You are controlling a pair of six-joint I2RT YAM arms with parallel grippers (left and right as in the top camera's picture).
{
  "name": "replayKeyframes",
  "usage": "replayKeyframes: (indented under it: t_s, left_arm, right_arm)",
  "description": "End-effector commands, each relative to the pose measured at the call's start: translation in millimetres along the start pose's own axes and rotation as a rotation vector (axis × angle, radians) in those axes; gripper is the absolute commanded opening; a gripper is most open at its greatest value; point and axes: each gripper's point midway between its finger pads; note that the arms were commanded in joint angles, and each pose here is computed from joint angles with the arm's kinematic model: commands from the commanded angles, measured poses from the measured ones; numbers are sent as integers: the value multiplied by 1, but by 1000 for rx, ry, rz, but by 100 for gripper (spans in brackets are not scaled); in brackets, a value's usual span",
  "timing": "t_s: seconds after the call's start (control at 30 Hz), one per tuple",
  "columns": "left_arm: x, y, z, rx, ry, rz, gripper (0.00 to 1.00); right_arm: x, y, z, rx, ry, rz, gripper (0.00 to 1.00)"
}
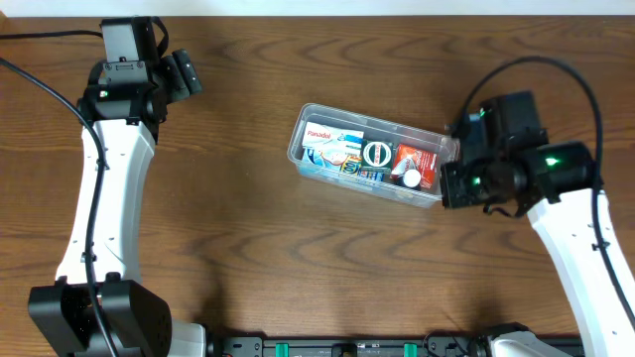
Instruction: Pack container
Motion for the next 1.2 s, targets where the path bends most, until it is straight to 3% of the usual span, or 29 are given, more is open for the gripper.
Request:
replayKeyframes:
  t_s: [0.0, 0.37, 0.9, 1.17]
  left_arm:
    - [-9, -1, 10, -10, -27, -9, 98]
    - [-9, -1, 10, -10, -27, -9, 98]
    - [-9, -1, 10, -10, -27, -9, 98]
    - [-9, -1, 10, -10, -27, -9, 98]
  right_arm:
    - [16, -1, -19, 114, 71, 4, 1]
    - [65, -10, -37, 154, 84, 1, 1]
    - [98, -31, -21, 163, 17, -77, 1]
    - [103, -40, 9, 139, -93, -116, 1]
Point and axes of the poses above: each gripper's point midway between its finger pads, its own x axis out along the fingers, its own y axis along the line the jaws close on, z = x × y, and after that the axes turned 10 degrees about -x, right-handed
